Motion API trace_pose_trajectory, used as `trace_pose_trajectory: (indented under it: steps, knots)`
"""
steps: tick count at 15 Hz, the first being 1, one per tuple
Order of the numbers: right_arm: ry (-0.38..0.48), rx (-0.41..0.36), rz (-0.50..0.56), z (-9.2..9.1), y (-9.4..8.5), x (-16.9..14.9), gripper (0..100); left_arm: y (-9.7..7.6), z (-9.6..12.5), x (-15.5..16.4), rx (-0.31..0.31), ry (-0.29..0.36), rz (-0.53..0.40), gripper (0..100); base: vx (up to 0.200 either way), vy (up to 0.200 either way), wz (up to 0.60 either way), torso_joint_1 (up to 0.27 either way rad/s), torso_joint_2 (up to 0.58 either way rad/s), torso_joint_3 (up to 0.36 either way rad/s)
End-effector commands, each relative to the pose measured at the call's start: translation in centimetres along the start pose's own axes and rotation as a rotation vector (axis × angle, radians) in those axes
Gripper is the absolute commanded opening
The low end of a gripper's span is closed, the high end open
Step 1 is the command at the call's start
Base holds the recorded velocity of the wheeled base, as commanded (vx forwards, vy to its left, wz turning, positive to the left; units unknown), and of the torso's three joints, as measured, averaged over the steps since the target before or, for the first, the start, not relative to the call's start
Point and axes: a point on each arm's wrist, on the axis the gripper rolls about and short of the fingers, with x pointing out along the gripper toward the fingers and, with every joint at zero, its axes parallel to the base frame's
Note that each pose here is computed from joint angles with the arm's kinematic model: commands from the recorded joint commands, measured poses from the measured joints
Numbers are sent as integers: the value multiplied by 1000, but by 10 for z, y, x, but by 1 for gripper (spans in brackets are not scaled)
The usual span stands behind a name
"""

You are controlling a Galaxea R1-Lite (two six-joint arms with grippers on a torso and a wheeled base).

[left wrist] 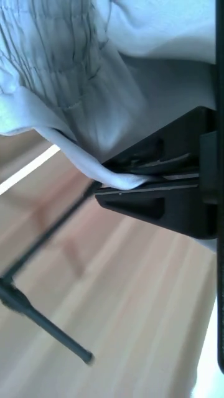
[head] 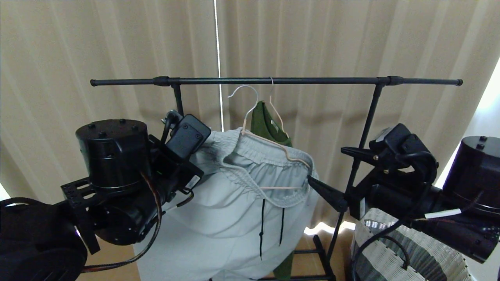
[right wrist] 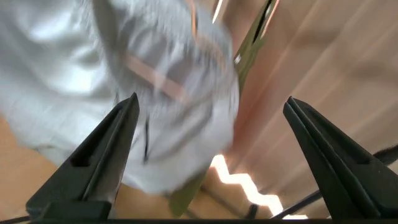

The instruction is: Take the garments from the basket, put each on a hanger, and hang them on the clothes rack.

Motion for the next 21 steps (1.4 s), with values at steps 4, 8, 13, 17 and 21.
trace_pose_trajectory:
  steps: [4,8,13,17,21]
  knots:
    - [40,-99,-78,-5,-22,38,100,-15,2,-11,-4,-105,-77,0,0,0,0,0,0,0]
    - [28,-108,-94,-1,-27,49,100,-19,4,-16,0,-161,-99,0,0,0,0,0,0,0]
    - [0,-123,-100,3,-28,54,100,-26,4,-22,12,-203,-162,0,0,0,0,0,0,0]
    - [-11,-124,-97,3,-26,53,100,-25,7,-23,2,-239,-171,0,0,0,0,0,0,0]
    - [-17,-122,-99,4,-27,51,0,-24,8,-23,-2,-240,-166,0,0,0,0,0,0,0]
